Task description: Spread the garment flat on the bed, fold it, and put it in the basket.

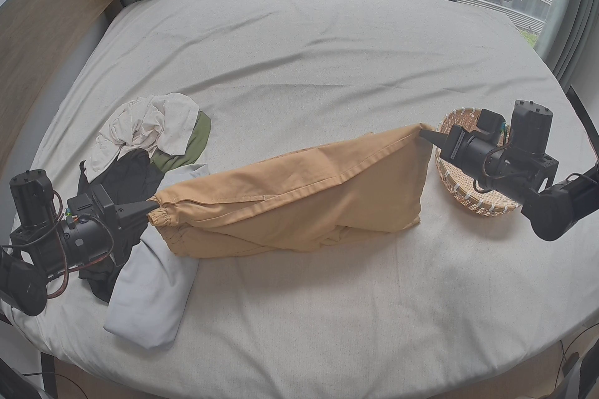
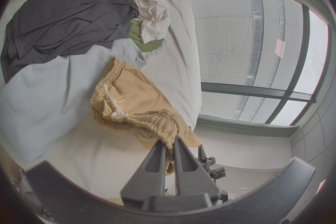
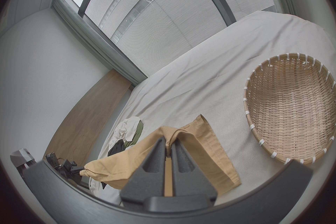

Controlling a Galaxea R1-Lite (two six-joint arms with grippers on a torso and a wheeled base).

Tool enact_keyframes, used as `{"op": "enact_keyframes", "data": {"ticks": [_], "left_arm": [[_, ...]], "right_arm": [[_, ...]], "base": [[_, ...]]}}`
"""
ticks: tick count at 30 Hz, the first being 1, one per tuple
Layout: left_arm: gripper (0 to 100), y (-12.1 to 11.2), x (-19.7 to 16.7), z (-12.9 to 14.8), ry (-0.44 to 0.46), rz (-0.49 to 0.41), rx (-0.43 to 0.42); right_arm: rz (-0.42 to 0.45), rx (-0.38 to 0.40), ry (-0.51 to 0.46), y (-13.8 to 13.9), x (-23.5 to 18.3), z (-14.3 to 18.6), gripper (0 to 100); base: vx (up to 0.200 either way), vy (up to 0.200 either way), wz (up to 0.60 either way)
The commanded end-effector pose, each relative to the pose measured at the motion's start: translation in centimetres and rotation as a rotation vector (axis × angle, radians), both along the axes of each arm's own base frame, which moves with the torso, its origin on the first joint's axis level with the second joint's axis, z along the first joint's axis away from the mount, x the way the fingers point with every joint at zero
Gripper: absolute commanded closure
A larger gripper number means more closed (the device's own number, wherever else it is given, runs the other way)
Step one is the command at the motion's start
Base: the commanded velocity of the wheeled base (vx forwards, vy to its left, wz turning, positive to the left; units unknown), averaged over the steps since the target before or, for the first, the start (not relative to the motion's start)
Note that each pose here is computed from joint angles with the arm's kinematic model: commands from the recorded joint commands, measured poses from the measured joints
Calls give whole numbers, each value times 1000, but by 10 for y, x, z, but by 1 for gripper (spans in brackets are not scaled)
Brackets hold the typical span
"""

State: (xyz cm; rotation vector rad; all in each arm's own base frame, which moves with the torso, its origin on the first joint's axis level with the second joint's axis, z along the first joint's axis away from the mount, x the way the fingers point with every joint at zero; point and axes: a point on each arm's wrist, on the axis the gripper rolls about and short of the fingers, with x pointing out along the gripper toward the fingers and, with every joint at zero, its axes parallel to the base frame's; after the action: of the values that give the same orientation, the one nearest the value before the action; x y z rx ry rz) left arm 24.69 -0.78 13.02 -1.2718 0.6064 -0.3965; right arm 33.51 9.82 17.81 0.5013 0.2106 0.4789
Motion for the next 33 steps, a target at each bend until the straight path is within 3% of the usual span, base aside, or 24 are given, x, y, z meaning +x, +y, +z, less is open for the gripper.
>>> {"op": "enact_keyframes", "data": {"ticks": [1,6,12,27,33], "left_arm": [[100,-1,-5,0,4,-5,-1],[100,-2,-10,-3,11,-13,9],[100,-1,-13,-10,22,-20,39],[100,-10,-11,-13,32,-54,40],[100,-8,-10,-12,26,-39,43]], "right_arm": [[6,6,-28,-3,-17,16,100],[12,-3,1,-12,-54,39,100],[6,-44,33,-24,-87,40,100],[6,-80,144,-17,-56,4,100],[4,-80,146,-13,-42,-6,100]], "base": [[0,0,0],[0,0,0],[0,0,0],[0,0,0],[0,0,0]]}}
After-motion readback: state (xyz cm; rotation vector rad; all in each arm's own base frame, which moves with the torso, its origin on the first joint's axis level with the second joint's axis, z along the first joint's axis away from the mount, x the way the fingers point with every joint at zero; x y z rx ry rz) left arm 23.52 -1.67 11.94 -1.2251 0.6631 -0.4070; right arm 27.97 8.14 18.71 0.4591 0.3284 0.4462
